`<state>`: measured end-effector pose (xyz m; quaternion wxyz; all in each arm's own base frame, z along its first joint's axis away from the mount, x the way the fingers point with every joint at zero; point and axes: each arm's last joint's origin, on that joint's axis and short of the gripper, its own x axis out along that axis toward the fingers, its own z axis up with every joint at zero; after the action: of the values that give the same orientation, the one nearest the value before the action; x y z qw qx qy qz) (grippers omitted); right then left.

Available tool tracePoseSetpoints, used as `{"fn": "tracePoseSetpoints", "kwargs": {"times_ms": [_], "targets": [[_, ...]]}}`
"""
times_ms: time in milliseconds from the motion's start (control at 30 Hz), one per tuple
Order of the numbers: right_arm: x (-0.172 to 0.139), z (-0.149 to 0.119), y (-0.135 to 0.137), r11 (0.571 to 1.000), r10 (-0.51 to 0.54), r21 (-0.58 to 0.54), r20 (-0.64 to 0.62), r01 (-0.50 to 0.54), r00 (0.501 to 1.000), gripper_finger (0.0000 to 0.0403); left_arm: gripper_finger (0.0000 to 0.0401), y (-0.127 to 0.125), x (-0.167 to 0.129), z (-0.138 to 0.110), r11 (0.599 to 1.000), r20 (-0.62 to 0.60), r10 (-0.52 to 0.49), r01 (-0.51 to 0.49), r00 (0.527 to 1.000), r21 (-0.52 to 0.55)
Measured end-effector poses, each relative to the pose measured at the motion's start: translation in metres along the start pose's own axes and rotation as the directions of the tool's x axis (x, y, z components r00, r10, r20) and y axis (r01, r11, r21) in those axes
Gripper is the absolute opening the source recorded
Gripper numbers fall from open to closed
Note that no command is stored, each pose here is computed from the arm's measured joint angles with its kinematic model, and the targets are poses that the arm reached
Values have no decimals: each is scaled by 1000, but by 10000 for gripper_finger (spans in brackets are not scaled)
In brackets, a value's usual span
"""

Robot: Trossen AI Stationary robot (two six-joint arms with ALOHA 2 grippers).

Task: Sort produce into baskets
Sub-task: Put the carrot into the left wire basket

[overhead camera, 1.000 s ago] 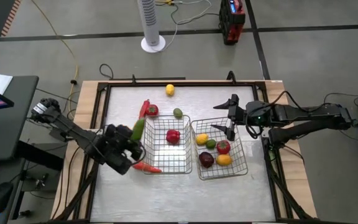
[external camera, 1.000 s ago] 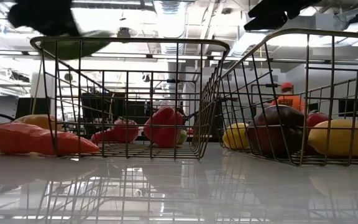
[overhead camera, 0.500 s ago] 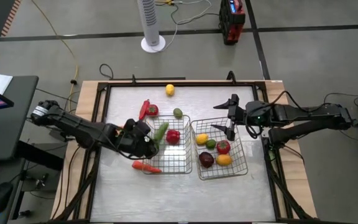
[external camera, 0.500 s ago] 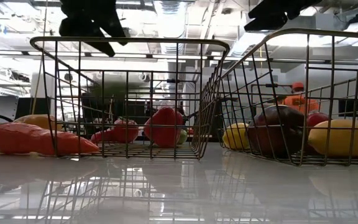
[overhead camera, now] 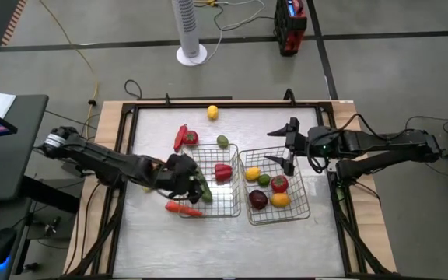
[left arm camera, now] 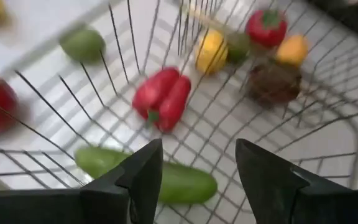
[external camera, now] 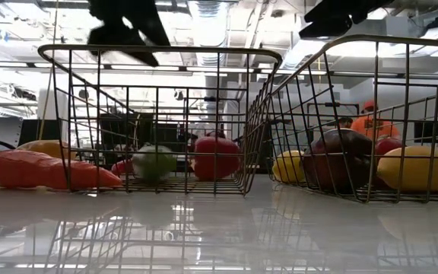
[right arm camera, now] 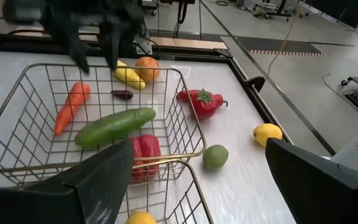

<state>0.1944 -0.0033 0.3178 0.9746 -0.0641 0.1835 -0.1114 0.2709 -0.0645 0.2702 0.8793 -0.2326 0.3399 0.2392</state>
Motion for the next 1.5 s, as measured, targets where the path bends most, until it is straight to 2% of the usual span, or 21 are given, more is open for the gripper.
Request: {"fn": "tracePoseSetpoints", "kwargs": {"times_ms": [67, 200, 300, 433, 567, 633, 667, 733, 833, 933, 1067, 1200, 1333, 1500], "targets": [[1, 0, -1, 1000, -4, 3, 4, 4, 1000, 388, 198, 0, 16, 3, 1000, -86, -12, 14, 996, 26], [1, 0, -1, 1000, -4, 2, -2, 4, 1000, 388, 203, -6, 42, 18, 981, -285, -86, 131, 955, 144], [-2, -2, -1, 1000, 0, -3, -17, 0, 1000, 388, 204, -7, 53, 27, 951, -421, -24, 150, 907, 271], [-10, -3, -3, 1000, 0, -4, -25, 0, 1000, 388, 204, -11, 63, 30, 840, -485, 102, 186, 868, 510], [-19, -3, -5, 1000, -1, 5, -11, 1, 1000, 388, 204, -19, 70, 29, 673, -467, 156, 252, 870, 695], [-24, -3, -7, 1000, -1, 6, -9, 1, 1000, 388, 204, -22, 72, 26, 603, -433, 185, 246, 882, 759], [-26, -4, -7, 1000, -1, 7, -9, 1, 1000, 388, 204, -23, 72, 26, 577, -406, 199, 228, 892, 784], [-29, -4, -8, 1000, -2, 16, -4, 2, 1000, 388, 204, -24, 71, 26, 553, -356, 231, 179, 906, 814], [-30, -5, -8, 1000, -1, 17, -14, 1, 1000, 388, 204, -24, 70, 27, 558, -318, 263, 125, 911, 821], [-29, -6, -8, 1000, 0, 15, -22, 1, 1000, 388, 204, -27, 65, 31, 607, -314, 268, 94, 911, 790], [-27, -6, -7, 1000, 0, 15, -27, 1, 1000, 388, 204, -35, 49, 35, 648, -336, 284, 79, 898, 758], [-28, -6, -7, 1000, 0, 22, -25, 1, 1000, 388, 204, -51, 18, 33, 650, -330, 327, 43, 886, 759], [-28, -6, -7, 999, 0, 40, -33, 1, 999, 388, 204, -67, -17, 17, 640, -284, 365, -18, 887, 768], [-24, -13, -6, 999, 1, 43, -41, 1, 999, 388, 204, -74, -53, -22, 654, -231, 397, -97, 888, 750]]}}
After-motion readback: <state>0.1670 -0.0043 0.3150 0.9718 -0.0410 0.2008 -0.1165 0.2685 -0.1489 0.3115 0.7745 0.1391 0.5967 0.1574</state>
